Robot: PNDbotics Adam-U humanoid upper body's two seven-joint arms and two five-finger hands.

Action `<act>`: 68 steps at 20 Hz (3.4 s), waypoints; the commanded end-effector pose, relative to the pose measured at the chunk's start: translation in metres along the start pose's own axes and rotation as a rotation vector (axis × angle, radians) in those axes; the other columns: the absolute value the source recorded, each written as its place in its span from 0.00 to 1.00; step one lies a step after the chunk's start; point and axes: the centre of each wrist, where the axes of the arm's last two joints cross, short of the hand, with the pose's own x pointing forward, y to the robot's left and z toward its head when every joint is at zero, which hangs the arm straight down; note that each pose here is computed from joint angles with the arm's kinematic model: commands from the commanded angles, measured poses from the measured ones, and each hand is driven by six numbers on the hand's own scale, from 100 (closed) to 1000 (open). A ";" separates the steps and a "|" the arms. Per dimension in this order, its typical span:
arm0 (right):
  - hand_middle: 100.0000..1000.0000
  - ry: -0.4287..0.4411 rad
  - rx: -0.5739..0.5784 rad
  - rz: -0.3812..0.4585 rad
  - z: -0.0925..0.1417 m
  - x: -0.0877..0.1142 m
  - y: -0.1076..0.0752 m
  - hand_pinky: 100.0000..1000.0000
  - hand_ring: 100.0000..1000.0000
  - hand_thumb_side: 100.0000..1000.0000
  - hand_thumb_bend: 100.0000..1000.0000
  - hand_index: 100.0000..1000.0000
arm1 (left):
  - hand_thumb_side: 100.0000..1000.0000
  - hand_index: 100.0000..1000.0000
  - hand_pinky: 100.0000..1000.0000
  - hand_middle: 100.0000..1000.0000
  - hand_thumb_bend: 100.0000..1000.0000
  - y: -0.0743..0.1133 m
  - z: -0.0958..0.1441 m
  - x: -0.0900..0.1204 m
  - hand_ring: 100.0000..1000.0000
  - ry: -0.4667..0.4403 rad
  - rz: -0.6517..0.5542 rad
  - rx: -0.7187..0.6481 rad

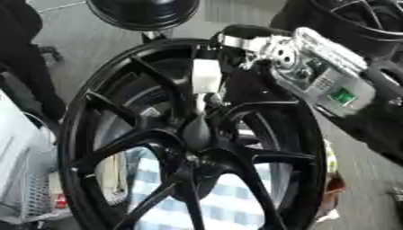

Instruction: Pull the pin out of the wheel hub.

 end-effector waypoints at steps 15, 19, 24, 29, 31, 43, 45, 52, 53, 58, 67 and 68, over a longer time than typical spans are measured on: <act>0.41 0.116 0.021 -0.110 0.017 0.005 -0.023 0.75 0.69 0.00 0.31 0.53 | 0.71 0.82 0.84 0.64 0.00 0.001 -0.004 0.005 0.72 -0.015 -0.010 -0.011; 0.40 0.125 -0.010 -0.114 0.019 0.002 -0.029 0.75 0.68 0.00 0.27 0.51 | 0.71 0.82 0.84 0.64 0.00 0.002 -0.003 0.005 0.72 -0.011 -0.009 -0.008; 0.40 0.134 -0.083 -0.122 0.027 -0.003 -0.044 0.74 0.67 0.00 0.23 0.51 | 0.71 0.82 0.84 0.64 0.00 0.002 -0.002 0.005 0.72 -0.006 -0.006 -0.005; 0.40 0.165 -0.178 -0.167 0.039 -0.021 -0.062 0.74 0.67 0.00 0.19 0.52 | 0.71 0.82 0.84 0.64 0.00 0.002 -0.002 0.005 0.72 -0.003 -0.002 -0.001; 0.40 0.192 -0.228 -0.202 0.044 -0.034 -0.070 0.74 0.67 0.00 0.17 0.52 | 0.71 0.82 0.84 0.64 0.00 0.003 -0.002 0.005 0.72 -0.002 -0.001 0.000; 0.42 0.596 -0.719 -0.449 0.099 -0.174 -0.126 0.74 0.67 0.00 0.05 0.53 | 0.70 0.82 0.84 0.64 0.00 0.006 -0.002 0.005 0.71 -0.012 -0.011 0.011; 0.42 0.731 -0.792 -0.477 0.114 -0.211 -0.130 0.74 0.67 0.00 0.05 0.53 | 0.70 0.82 0.84 0.64 0.00 0.006 -0.001 0.005 0.71 -0.014 -0.016 0.014; 0.43 1.120 -0.975 -0.558 0.165 -0.310 -0.125 0.74 0.67 0.00 0.04 0.55 | 0.70 0.82 0.84 0.64 0.00 0.006 -0.001 0.005 0.71 -0.019 -0.021 0.021; 0.44 1.163 -1.000 -0.564 0.169 -0.320 -0.123 0.75 0.68 0.00 0.05 0.55 | 0.70 0.82 0.84 0.64 0.00 0.006 -0.001 0.005 0.71 -0.019 -0.021 0.022; 0.58 1.329 -1.085 -0.558 0.178 -0.354 -0.116 0.78 0.75 0.00 0.12 0.68 | 0.70 0.82 0.84 0.64 0.00 0.005 -0.001 0.005 0.71 -0.024 -0.022 0.021; 0.86 1.419 -1.061 -0.510 0.176 -0.377 -0.105 0.80 0.84 0.25 0.33 0.90 | 0.70 0.82 0.84 0.64 0.00 0.005 -0.001 0.005 0.71 -0.028 -0.022 0.022; 0.86 1.418 -1.065 -0.509 0.176 -0.377 -0.107 0.80 0.84 0.25 0.33 0.90 | 0.70 0.82 0.84 0.64 0.00 0.005 -0.001 0.005 0.71 -0.028 -0.022 0.022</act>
